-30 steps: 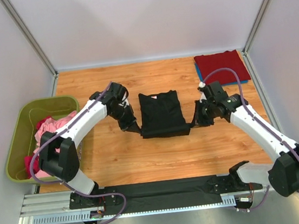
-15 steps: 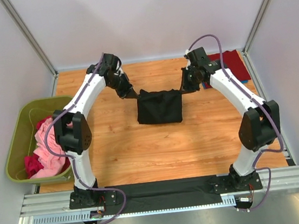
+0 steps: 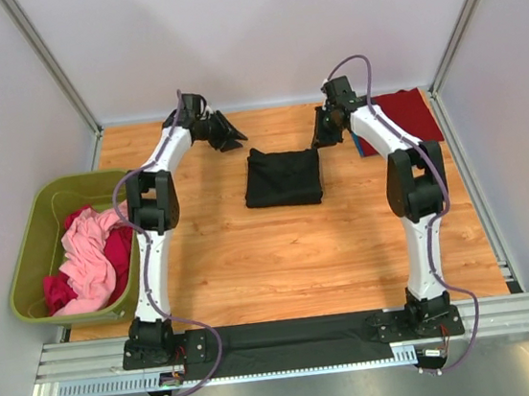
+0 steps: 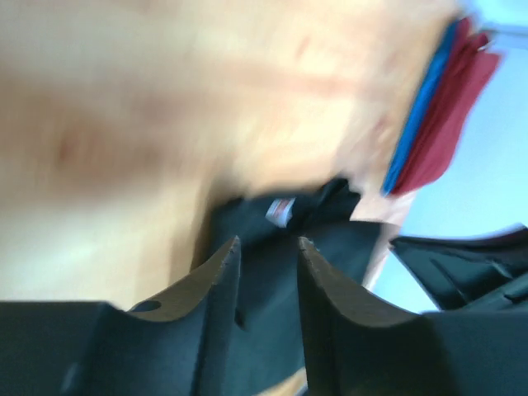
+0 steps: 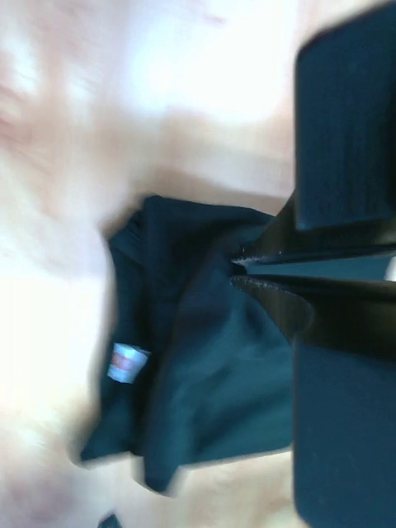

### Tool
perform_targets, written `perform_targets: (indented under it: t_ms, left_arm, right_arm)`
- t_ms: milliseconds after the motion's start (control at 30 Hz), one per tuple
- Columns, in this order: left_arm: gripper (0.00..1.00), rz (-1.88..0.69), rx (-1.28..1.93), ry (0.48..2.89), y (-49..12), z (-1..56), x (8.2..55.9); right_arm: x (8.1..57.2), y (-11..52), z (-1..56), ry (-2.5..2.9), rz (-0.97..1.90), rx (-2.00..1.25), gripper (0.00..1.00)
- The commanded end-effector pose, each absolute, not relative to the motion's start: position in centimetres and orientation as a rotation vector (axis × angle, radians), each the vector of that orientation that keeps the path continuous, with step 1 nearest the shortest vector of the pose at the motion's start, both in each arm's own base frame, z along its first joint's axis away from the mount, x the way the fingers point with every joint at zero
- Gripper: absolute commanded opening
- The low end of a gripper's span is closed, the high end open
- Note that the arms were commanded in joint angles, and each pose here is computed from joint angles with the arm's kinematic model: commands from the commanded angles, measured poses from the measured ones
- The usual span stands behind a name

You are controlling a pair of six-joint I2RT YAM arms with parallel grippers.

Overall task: Fold and stack the t-shirts
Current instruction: Fold the tshirt

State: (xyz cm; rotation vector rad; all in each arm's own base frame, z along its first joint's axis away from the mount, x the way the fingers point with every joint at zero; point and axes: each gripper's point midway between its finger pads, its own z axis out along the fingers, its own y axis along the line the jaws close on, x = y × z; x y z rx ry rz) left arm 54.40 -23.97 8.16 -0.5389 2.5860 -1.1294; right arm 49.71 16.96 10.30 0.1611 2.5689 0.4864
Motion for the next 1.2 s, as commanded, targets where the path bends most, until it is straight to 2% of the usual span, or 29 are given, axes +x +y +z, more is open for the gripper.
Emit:
perform_targets:
  t_ms: [0,67,267,500,733,1000,1167]
  left_arm:
    - [0.43,-1.274,-0.35,2.303,-24.9,14.6,59.8]
    - [0.45,-1.307,-0.386,2.291,-24.5,14.2,60.0]
    - [0.46,-1.152,-0.277,2.455,-23.9,11.6,54.2]
    - [0.46,-1.055,-0.149,2.58,-25.1,10.1,48.6]
    - [0.47,-0.959,-0.096,2.686,-24.0,7.7,44.3]
    - [0.49,-0.822,-0.095,2.7,-22.0,7.5,42.7]
    - [0.51,-0.878,-0.074,2.654,-22.4,8.6,42.3]
  right_arm:
    - [55.8,15.5,11.7,2.409,0.476,0.173,0.2]
    - [56.4,15.4,11.3,2.431,0.499,0.181,0.46]
    - [52.9,15.3,13.9,2.416,0.575,0.113,0.53]
    - [46.0,17.9,12.0,2.521,0.866,-0.003,0.54]
    - [41.3,17.8,9.6,2.583,0.909,-0.045,0.55]
    - [39.8,18.6,9.0,2.53,1.01,-0.101,0.57]
    - [39.5,19.0,8.9,2.507,1.047,-0.13,0.58]
